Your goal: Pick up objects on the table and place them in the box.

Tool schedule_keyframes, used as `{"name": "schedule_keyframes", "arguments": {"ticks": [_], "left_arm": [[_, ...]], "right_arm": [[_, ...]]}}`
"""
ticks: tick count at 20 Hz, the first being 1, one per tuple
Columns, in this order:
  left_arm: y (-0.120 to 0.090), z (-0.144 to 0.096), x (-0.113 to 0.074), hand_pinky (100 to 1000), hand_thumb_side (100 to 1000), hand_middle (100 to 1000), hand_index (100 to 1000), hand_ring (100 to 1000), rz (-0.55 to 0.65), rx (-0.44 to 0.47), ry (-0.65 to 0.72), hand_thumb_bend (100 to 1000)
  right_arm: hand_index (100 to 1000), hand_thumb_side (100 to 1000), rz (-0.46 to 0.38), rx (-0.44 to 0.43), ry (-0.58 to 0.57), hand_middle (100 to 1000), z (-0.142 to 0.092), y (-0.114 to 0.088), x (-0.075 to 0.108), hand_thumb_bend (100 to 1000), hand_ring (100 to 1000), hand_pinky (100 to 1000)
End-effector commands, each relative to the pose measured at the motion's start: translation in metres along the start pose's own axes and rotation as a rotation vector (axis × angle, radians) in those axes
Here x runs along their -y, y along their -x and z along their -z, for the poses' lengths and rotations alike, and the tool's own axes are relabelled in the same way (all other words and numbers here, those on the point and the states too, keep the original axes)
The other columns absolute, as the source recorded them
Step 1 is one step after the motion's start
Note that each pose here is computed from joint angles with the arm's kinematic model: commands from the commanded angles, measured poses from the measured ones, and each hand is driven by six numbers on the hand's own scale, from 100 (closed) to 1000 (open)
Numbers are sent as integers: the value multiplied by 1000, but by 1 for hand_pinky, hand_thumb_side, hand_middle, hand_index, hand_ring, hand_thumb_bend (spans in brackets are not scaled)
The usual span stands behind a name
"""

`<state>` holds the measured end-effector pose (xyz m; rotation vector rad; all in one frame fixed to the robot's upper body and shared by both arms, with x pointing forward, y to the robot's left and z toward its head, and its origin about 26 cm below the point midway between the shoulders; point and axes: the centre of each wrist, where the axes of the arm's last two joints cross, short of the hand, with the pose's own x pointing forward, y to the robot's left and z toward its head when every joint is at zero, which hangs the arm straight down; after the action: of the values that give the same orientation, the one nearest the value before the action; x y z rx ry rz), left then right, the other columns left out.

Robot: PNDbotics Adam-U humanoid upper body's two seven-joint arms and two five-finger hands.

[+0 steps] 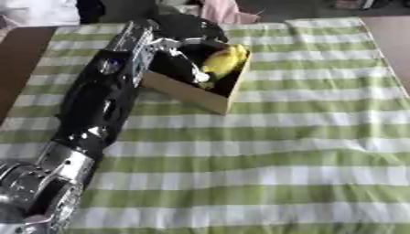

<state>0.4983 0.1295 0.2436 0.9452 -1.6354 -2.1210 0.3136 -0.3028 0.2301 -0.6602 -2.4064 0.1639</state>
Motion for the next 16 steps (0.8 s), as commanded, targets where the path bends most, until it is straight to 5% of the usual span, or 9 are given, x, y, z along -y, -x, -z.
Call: {"name": "schedule_keyframes", "arguments": {"ticks": [1,7,16], "left_arm": [[4,-3,-15,849,580,886,954,948,20,-13,-58,272],[3,-6,-25,805,452,845,930,906,-19,1,-149,122],[4,-35,-74,769,292,817,909,876,-73,62,-359,100]], "right_arm": [[765,777,2,27,5,743,4,-5,4,100,702,624],[765,773,3,26,6,743,3,-5,4,100,703,626],[766,765,-10,29,11,743,3,-6,5,100,705,630]]}}
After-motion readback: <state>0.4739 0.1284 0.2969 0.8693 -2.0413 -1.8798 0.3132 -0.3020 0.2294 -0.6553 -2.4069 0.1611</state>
